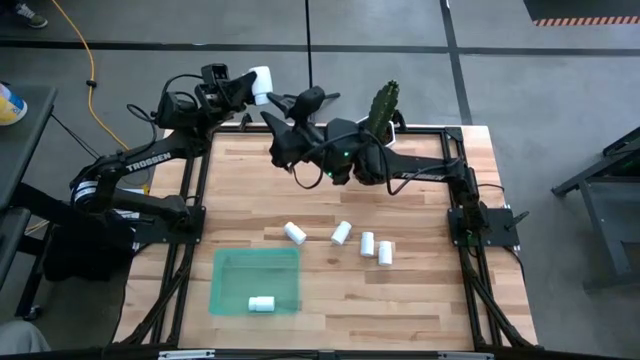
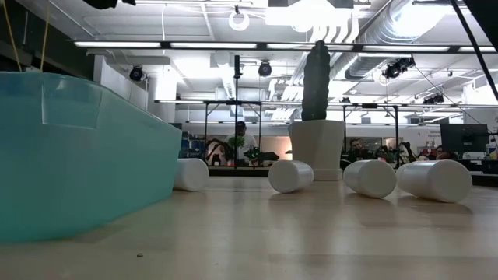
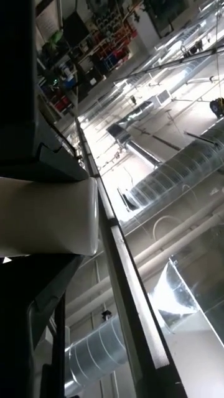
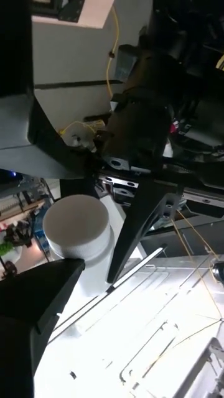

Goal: Pick and place pill bottles into a basket
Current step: Put the white pill bottle into the green bin

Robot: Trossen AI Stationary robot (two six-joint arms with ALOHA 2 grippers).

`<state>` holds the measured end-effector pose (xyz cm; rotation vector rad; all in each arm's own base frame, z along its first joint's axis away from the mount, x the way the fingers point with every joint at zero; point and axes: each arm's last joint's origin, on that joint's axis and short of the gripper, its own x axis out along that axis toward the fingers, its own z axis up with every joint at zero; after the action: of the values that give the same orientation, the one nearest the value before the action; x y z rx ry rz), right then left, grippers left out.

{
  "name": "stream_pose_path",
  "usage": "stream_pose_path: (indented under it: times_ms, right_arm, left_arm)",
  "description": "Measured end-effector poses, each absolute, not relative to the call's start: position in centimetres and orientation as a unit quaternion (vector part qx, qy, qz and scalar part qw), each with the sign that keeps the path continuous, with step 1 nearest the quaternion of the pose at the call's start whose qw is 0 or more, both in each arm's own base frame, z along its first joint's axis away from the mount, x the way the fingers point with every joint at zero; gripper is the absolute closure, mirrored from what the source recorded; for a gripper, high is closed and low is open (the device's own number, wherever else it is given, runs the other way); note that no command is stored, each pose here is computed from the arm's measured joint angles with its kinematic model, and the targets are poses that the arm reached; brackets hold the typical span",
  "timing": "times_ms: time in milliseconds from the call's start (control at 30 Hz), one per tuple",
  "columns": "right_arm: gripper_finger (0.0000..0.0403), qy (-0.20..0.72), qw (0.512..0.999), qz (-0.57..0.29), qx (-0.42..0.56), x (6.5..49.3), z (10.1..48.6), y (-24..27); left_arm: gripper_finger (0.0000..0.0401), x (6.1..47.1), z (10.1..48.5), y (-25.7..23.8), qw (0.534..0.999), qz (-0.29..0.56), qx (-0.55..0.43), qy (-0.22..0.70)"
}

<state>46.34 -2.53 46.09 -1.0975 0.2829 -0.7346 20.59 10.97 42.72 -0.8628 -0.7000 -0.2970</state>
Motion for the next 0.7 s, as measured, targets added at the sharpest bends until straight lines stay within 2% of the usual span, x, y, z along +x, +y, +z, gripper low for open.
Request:
stream_pose_path:
  times_ms: [200,333,533,700]
  right_arm:
    - [0.0192,0.147,0.775,-0.356,-0.501,46.3,46.0,-2.0]
    - [0.0192,0.146,0.790,-0.360,-0.474,46.3,45.8,-0.5]
    - [0.0191,0.150,0.829,-0.381,-0.382,46.0,44.9,3.0]
    - [0.0191,0.181,0.833,-0.395,-0.343,45.6,43.7,5.6]
  left_arm:
    - [0.0215,20.6,42.7,10.9,0.837,-0.149,-0.411,-0.329]
    - [0.0219,20.7,42.7,10.9,0.839,-0.152,-0.412,-0.321]
    - [0.0210,21.3,41.8,10.9,0.868,-0.144,-0.400,-0.256]
    - [0.0219,21.9,40.8,11.0,0.890,-0.123,-0.392,-0.199]
